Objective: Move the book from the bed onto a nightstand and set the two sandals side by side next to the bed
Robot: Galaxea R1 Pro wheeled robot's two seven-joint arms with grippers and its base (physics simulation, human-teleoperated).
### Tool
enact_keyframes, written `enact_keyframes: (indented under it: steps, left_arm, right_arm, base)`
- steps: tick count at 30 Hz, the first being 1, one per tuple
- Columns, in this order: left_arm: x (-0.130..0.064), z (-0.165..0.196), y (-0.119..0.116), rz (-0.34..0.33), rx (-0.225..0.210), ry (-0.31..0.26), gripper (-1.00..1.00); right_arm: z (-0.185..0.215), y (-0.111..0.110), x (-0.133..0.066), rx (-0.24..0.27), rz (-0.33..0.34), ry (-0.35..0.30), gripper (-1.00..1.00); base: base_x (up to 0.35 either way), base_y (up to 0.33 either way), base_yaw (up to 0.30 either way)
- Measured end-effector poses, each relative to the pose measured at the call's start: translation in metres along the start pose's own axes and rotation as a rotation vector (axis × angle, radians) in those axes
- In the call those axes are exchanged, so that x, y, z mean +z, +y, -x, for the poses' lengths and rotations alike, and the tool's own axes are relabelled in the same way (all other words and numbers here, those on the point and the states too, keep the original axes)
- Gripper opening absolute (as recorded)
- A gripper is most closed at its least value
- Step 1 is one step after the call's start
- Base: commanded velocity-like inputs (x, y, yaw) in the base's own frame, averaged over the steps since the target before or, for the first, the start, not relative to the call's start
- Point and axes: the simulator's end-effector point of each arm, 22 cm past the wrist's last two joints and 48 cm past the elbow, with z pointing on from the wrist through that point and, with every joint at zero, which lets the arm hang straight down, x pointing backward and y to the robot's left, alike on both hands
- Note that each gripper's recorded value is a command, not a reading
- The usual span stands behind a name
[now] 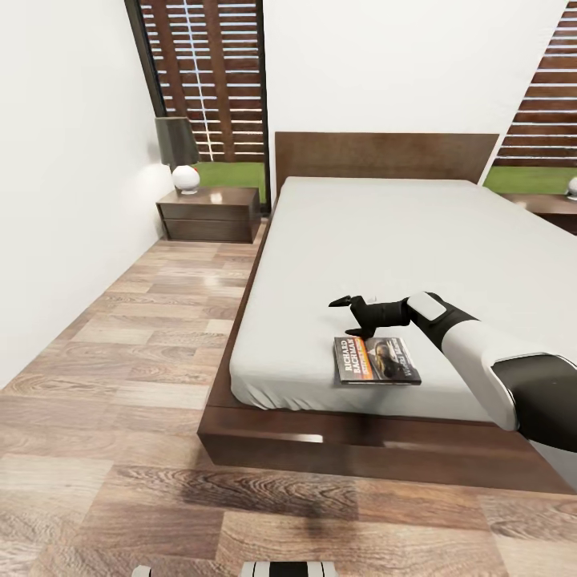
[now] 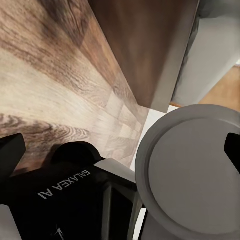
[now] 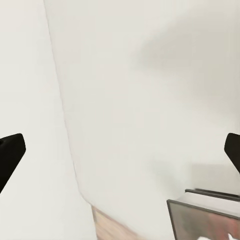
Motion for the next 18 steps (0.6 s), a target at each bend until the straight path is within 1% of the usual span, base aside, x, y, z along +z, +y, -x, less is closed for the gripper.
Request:
enact_keyframes:
  steps: [13,18]
  left_arm:
    - [0.000,0.000,0.000,0.000,-0.001,0.000,1.00]
    - [0.000,0.003,-0.007,-0.010,0.016,-0.005,1.00]
  right_arm:
    - [0.000,0.000,0.000,-0.001,-0.001,-0.001,1.00]
    - [0.001,0.013,-0.009,-0.015,0.009,-0.012,1.00]
  base:
    - [0.000,0.000,0.000]
    - [0.000,0.000,0.000]
